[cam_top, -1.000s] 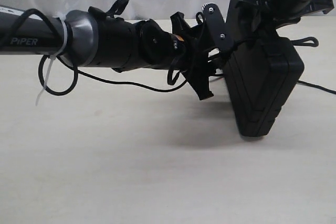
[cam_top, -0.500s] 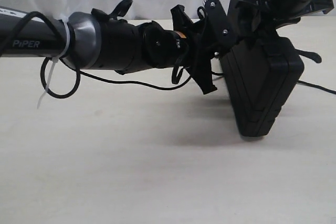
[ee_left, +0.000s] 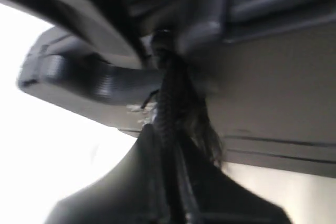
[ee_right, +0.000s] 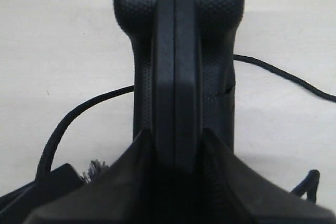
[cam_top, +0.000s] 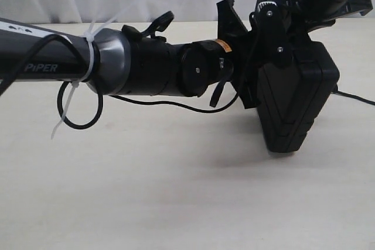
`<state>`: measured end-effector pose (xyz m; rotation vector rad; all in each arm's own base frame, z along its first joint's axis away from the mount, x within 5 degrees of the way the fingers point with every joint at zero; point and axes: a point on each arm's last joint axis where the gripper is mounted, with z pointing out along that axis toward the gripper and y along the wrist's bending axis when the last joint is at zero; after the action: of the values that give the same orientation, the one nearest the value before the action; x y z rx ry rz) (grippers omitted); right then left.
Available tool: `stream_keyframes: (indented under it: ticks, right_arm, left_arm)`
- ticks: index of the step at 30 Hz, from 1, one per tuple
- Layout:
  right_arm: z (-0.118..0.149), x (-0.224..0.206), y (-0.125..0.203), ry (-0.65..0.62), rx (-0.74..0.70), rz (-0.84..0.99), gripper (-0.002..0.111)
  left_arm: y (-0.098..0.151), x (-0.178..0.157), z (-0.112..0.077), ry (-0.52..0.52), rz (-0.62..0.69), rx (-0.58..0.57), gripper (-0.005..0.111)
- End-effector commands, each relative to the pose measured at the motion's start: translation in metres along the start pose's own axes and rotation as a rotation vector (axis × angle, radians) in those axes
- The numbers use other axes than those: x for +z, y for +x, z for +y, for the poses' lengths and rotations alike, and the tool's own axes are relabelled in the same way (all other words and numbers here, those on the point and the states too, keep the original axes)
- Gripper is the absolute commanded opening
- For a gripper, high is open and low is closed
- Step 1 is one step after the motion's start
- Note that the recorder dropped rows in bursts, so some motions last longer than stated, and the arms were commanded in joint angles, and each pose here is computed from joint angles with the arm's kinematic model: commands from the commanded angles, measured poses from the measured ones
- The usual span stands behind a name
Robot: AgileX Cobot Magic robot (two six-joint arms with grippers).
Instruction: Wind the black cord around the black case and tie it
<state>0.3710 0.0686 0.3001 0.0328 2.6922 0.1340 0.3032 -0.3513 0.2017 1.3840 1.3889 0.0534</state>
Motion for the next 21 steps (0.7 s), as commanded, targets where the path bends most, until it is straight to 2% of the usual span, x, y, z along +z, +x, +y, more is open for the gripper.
stream_keyframes:
  ticks: [1,8,21]
  right_arm:
    - [0.0002,-0.0079,-0.0066,-0.015,0.002,-0.06,0.004]
    - [0.0002,-0.0079,-0.0066,-0.015,0.002,-0.06,0.004]
    - [0.0002,-0.0079,-0.0066,-0.015,0.002,-0.06,0.004]
  left_arm:
    - [-0.0056,-0.0012,0.0034,-0.061,-0.026,0.001,0.0]
    - [-0.004,-0.0004,-0.0013,-0.017,-0.013,-0.003,0.0]
    - [-0.0032,0.0022,-0.0061,-0.016,-0.012,-0.051,0.0]
